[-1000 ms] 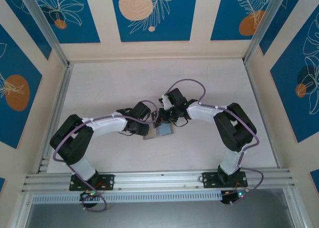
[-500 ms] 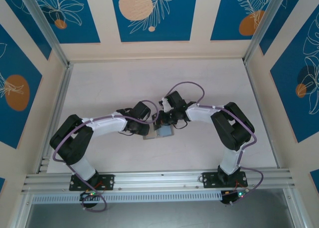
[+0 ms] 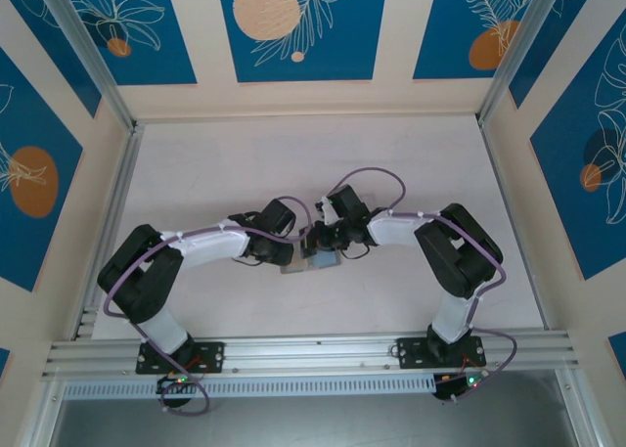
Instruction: Put the credit cards into the card holder
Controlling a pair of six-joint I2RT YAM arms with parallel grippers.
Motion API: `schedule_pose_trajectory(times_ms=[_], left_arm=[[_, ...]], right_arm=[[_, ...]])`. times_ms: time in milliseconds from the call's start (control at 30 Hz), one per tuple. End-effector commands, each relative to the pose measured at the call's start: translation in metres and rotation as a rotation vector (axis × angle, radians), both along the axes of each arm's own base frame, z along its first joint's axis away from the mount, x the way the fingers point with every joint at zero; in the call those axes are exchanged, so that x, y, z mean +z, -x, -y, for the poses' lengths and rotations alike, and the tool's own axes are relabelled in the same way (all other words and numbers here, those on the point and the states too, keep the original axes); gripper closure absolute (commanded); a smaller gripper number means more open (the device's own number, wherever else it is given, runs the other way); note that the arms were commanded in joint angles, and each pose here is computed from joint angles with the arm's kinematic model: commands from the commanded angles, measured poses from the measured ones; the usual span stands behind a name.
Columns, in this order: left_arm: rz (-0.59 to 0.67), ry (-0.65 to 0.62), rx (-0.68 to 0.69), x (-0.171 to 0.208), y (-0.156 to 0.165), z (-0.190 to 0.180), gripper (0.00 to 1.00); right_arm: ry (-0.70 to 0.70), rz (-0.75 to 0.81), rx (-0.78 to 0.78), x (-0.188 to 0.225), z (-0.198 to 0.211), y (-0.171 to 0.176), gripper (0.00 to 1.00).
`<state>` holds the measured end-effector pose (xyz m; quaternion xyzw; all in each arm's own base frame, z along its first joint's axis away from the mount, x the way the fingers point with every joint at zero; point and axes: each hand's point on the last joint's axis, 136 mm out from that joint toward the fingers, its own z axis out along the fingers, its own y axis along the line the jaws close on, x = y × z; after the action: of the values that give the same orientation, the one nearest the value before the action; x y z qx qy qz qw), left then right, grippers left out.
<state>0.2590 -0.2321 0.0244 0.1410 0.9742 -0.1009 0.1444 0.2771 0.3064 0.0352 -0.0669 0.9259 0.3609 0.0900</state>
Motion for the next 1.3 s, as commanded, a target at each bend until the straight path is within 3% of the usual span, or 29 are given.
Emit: schedule_pose_trajectory(times_ms=[0,700,1267], left_arm=[[-0.086,-0.092,0.011,-0.029,0.018,-0.021,0.7],[-0.091,-0.088,0.006,-0.029,0.018,-0.02,0.7],[-0.094,-0.092,0.002,-0.029,0.018,-0.019,0.7]], right_arm=[[0.139,-0.071,-0.065,-0.027,0.031,0.016,1.0],[0.036,-0.191,-0.095,-0.043,0.01,0.032,1.0],[0.106,-0.259,-0.085,-0.067,0.03,0.062,1.0]])
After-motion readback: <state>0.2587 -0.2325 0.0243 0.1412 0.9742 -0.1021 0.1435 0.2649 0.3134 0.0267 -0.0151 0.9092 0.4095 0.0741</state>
